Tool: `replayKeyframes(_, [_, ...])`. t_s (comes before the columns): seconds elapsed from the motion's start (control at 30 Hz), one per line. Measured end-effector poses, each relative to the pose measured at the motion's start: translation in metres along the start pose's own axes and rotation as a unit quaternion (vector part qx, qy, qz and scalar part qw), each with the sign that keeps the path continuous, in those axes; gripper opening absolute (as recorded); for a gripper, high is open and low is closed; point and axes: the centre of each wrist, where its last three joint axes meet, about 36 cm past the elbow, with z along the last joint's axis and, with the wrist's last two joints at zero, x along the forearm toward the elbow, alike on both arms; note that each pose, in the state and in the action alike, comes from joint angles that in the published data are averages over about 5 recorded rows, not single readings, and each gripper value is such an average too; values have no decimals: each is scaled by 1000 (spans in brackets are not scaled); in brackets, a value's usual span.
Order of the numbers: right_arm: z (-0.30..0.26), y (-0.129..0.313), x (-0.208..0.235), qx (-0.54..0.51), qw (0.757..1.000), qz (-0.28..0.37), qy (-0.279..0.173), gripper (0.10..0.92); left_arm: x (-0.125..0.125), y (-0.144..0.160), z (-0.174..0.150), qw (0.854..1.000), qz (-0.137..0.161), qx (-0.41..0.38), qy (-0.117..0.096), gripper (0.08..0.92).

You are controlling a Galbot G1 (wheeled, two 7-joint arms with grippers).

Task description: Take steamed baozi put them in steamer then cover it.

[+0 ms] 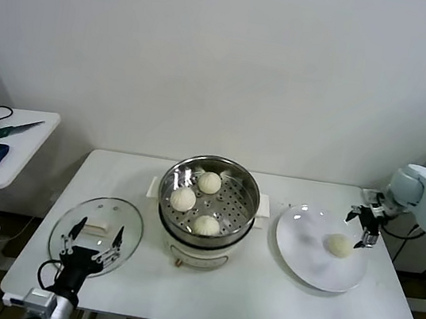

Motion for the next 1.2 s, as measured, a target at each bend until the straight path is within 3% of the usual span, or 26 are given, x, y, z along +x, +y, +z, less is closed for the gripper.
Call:
replayKeyframes(0.7, [-2,4,-44,-29,1000,2,6,821,-2,-2,3,1000,1,-2,3,823])
replayKeyframes(1.2, [-7,1,-45,-37,999,-4,-7,688,-2,-1,3,1000,0,-1,3,823])
